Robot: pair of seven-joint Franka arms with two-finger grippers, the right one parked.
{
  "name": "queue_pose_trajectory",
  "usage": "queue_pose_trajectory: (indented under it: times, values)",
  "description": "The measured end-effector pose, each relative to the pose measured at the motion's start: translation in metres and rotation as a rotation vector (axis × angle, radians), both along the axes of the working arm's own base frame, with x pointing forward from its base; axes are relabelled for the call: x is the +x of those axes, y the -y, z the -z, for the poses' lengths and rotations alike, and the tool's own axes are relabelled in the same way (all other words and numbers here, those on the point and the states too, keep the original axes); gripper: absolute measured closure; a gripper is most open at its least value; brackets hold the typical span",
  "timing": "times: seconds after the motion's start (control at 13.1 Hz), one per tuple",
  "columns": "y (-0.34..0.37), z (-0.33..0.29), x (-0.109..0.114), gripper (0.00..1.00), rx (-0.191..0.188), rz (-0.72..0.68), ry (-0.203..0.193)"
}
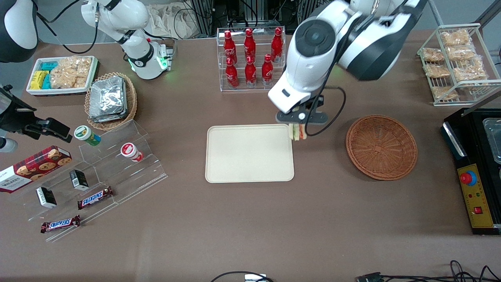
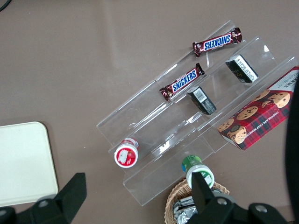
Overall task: Place sandwich from basket to tray
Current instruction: 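Carry the held sandwich from the basket over the cream tray, then lower the sandwich onto the tray and open the left gripper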
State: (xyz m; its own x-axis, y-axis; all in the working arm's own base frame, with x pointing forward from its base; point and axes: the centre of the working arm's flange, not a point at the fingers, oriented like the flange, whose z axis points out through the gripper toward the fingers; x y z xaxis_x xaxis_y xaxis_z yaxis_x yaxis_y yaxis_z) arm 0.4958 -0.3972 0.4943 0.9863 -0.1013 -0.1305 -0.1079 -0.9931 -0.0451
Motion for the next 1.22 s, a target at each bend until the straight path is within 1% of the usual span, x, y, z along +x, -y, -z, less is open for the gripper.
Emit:
queue_pose_trajectory:
  times: [0.23,0.38,0.46,0.61,0.84,1.22]
  values:
    - [0.011,0.087,-0.005,0.78,-0.002,0.033,-0.006]
    - [0.01,0.134,-0.001,0.78,0.035,0.044,0.014]
    - [0.01,0.156,0.002,0.78,0.047,0.042,0.017]
    - [0.015,0.191,0.005,0.78,0.049,0.036,0.021]
    - [0.02,0.22,0.006,0.78,0.044,0.03,0.024]
    - [0.025,0.236,0.006,0.78,0.013,0.033,0.025]
